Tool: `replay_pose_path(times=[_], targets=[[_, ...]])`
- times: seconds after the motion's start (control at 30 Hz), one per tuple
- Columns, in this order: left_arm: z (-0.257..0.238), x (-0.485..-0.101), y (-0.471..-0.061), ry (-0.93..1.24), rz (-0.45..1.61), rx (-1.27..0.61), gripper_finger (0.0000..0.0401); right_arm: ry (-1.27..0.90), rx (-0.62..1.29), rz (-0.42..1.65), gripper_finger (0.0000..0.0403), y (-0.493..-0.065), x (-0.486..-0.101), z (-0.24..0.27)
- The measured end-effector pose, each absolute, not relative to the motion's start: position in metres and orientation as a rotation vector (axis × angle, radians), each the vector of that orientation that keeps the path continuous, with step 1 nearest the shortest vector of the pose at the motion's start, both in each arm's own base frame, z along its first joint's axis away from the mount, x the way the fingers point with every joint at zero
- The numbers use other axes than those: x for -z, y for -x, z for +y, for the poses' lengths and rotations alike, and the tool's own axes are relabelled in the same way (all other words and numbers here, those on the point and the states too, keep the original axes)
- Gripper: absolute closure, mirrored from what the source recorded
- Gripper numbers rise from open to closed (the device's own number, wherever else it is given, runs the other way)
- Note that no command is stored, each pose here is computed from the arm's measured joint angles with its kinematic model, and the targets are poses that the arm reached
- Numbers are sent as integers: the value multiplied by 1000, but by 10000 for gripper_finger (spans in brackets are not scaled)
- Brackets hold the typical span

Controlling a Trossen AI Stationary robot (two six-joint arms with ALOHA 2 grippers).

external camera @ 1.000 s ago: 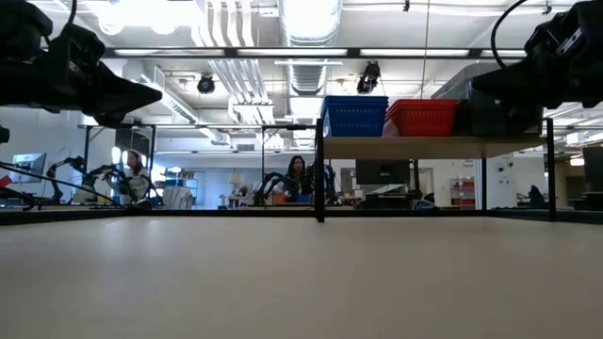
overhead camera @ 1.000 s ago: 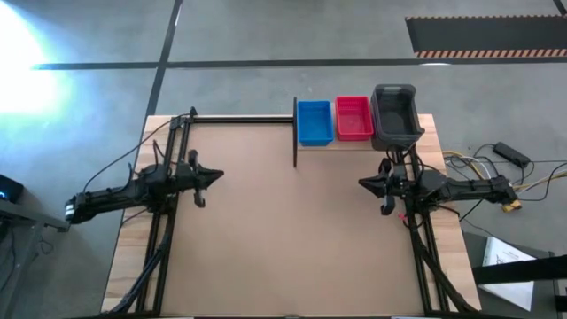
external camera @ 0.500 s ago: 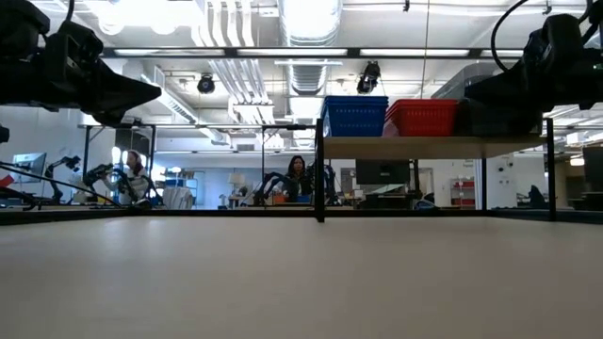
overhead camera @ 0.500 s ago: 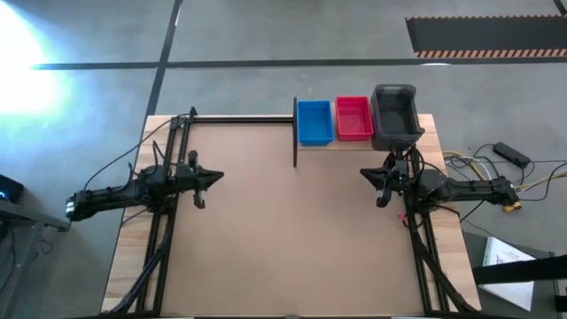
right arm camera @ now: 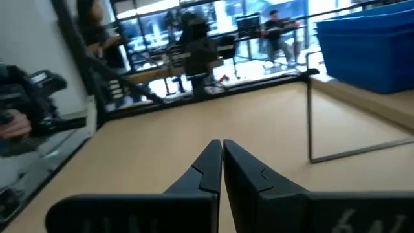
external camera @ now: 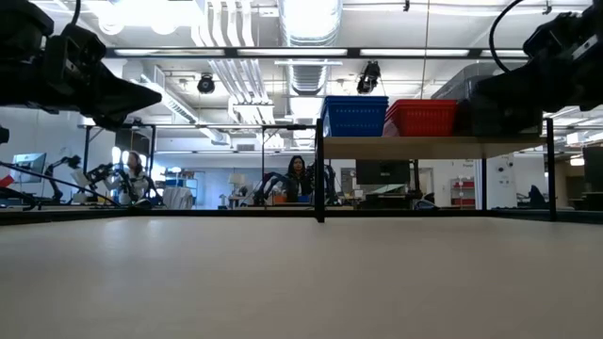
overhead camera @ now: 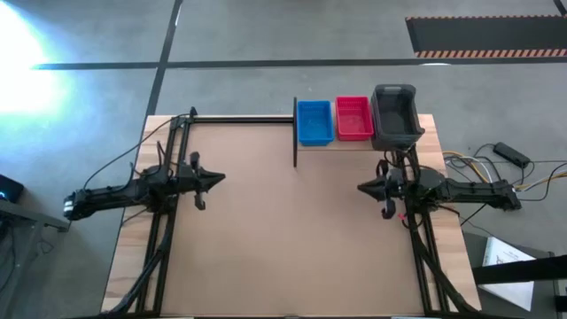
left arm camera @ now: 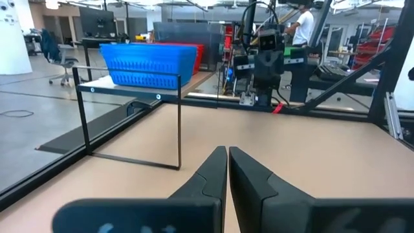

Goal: Stack baskets on shelf by color
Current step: Return to Home Position

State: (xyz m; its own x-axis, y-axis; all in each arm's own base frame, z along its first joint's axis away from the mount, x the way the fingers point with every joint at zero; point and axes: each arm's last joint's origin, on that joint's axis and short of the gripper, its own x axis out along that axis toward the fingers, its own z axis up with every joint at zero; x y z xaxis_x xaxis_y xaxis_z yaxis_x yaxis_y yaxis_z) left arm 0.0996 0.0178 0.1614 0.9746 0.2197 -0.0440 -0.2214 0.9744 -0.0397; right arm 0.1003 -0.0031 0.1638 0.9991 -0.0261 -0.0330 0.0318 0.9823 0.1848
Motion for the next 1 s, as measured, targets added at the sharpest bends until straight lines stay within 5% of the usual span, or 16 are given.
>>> replay_pose_path(times=[1.0], targets=[[19,-152,-110,53,160,-225,401,-136,12,69,394,-103,-161,-3]])
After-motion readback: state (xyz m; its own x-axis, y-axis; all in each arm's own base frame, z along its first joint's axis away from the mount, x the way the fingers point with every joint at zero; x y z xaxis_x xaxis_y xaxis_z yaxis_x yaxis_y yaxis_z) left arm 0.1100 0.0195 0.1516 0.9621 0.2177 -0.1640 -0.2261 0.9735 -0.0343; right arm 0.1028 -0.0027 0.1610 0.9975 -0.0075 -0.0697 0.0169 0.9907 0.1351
